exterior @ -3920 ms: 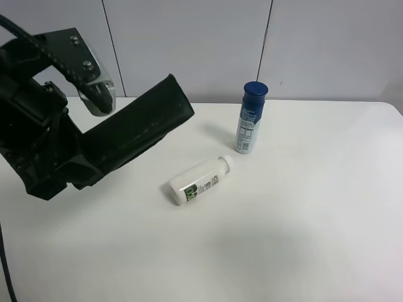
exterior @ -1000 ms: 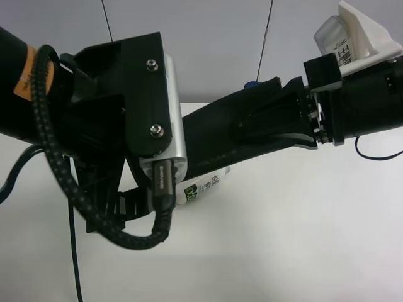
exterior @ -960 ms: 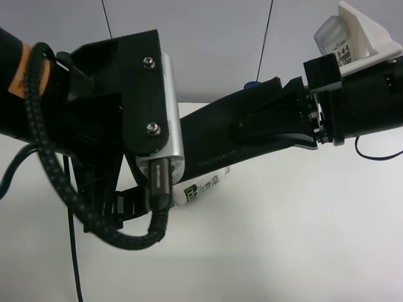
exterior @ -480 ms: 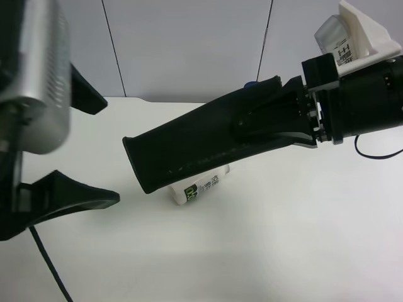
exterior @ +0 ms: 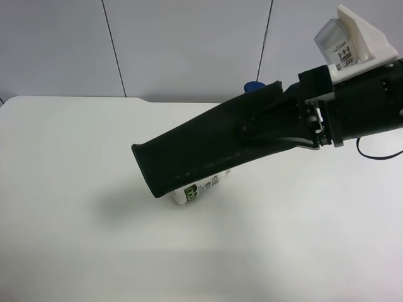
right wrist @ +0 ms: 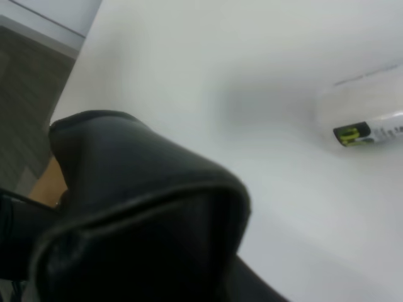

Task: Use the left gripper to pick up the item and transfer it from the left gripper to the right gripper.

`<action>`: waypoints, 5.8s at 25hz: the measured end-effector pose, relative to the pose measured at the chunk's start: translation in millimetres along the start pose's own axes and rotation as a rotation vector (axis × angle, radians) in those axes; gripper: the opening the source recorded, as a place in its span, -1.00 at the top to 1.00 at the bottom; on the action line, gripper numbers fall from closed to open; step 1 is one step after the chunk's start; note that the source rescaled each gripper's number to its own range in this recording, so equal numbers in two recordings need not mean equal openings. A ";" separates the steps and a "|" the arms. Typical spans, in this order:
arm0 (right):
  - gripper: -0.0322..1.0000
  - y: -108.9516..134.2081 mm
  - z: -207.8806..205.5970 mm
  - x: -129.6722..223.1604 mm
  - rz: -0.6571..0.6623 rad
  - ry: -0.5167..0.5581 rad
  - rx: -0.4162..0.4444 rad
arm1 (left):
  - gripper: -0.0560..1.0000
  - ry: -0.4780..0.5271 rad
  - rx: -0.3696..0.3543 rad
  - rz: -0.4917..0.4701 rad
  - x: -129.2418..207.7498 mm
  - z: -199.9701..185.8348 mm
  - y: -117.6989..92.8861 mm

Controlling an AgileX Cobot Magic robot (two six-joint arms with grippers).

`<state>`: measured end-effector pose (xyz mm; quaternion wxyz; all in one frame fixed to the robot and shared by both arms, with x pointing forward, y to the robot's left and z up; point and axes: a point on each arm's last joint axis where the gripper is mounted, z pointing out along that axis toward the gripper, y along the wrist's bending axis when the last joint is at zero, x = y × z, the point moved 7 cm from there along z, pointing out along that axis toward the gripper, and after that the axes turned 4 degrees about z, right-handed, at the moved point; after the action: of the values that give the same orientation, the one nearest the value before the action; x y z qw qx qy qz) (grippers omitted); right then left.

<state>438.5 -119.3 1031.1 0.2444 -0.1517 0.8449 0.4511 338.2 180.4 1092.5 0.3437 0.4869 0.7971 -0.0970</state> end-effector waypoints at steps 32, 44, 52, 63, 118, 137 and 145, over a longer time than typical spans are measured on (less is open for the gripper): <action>0.93 -2.0 0.0 -1.8 0.010 -0.012 0.012 | -0.99 -0.361 0.058 -0.120 114.3 -10.4 -26.8; 0.93 -15.0 -0.8 9.1 -0.016 0.057 0.094 | -0.99 -0.333 -0.117 -0.259 118.6 -10.9 -13.8; 0.93 -38.8 -6.3 24.6 0.020 0.151 0.247 | -0.99 -0.299 -0.392 -0.470 129.4 -17.5 3.0; 0.93 -64.7 -19.5 28.5 0.045 0.180 0.387 | -0.99 -0.297 -0.515 -0.555 135.3 -23.3 7.5; -0.94 -179.6 5.4 1.6 0.305 0.611 0.388 | -0.99 -0.297 -0.515 -0.557 135.3 -23.3 7.5; -1.00 -137.7 -46.0 -53.9 0.141 0.406 0.566 | -1.00 -0.297 -0.515 -0.557 135.3 -23.3 7.5; -1.00 -65.0 -116.7 -62.8 -0.026 0.153 0.714 | -1.00 -0.297 -0.515 -0.557 135.3 -23.3 7.5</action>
<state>489.6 -250.2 1076.2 0.2236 -0.1008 0.9630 0.1118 294.8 291.7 1024.3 0.5265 0.1312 0.8383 -0.0530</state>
